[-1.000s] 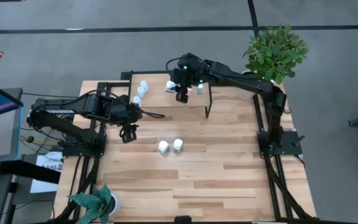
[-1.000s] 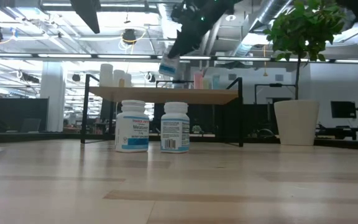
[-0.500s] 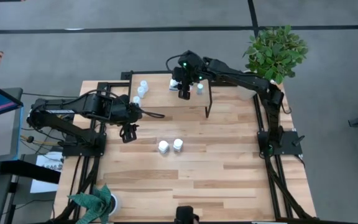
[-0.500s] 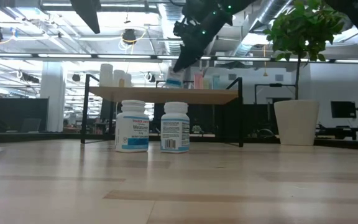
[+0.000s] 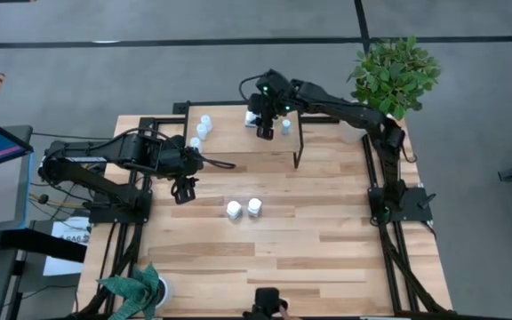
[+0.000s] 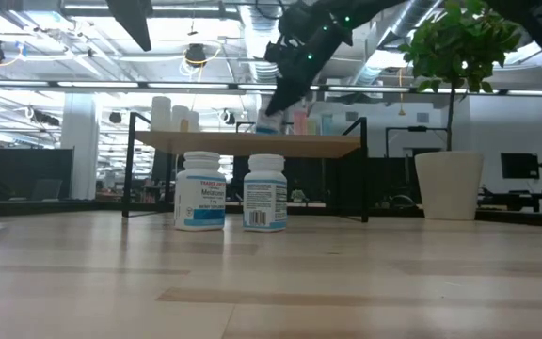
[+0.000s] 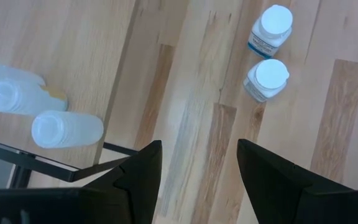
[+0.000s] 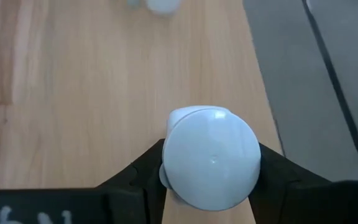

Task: Pick and place medicine bottles onto shelf by color
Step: Put the top white pill bottle on the shelf, then put the right white pill bottle on the shelf

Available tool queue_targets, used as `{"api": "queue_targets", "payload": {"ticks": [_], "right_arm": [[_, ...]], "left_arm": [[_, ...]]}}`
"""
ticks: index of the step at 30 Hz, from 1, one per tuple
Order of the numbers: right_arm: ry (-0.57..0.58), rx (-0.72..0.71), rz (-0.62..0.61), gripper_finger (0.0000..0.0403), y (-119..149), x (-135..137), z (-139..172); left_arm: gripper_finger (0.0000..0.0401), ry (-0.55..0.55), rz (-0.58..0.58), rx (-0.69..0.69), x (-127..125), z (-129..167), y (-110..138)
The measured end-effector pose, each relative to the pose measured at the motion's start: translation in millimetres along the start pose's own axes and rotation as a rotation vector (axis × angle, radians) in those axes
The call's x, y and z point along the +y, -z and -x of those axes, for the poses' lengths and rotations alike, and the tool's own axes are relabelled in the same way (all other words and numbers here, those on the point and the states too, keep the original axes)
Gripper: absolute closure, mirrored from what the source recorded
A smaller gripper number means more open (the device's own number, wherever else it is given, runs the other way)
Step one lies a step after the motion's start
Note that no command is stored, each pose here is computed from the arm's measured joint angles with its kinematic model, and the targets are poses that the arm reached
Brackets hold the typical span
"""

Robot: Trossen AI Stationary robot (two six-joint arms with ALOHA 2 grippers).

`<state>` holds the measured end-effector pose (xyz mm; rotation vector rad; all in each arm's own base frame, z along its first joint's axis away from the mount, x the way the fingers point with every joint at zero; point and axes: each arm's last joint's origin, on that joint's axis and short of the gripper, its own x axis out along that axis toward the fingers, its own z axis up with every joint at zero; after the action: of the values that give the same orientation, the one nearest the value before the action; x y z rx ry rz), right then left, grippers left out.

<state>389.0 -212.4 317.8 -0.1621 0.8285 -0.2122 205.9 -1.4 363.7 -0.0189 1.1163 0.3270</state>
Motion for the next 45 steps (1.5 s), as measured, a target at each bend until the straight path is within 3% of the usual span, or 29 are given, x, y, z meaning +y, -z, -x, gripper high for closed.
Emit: {"api": "queue_targets", "payload": {"ticks": [26, 32, 36, 45], "right_arm": [[0.03, -0.06, -0.004, 0.0153, -7.1, -2.9, -3.2], [0.049, -0.136, 0.016, 0.0153, -29.3, -1.6, 16.1], [0.029, -0.143, 0.026, 0.0152, -48.4, 5.8, 46.0], [-0.151, 0.097, -0.13, 0.0164, -55.6, 60.2, 95.6]], "left_arm": [[0.0205, 0.0, 0.001, 0.001, 0.0, -0.1, 0.0], [0.0205, 0.0, 0.001, 0.001, 0.0, -0.1, 0.0], [0.0205, 0.0, 0.001, 0.001, 0.0, -0.1, 0.0], [0.0205, 0.0, 0.003, 0.001, 0.0, -0.1, 0.0]]}}
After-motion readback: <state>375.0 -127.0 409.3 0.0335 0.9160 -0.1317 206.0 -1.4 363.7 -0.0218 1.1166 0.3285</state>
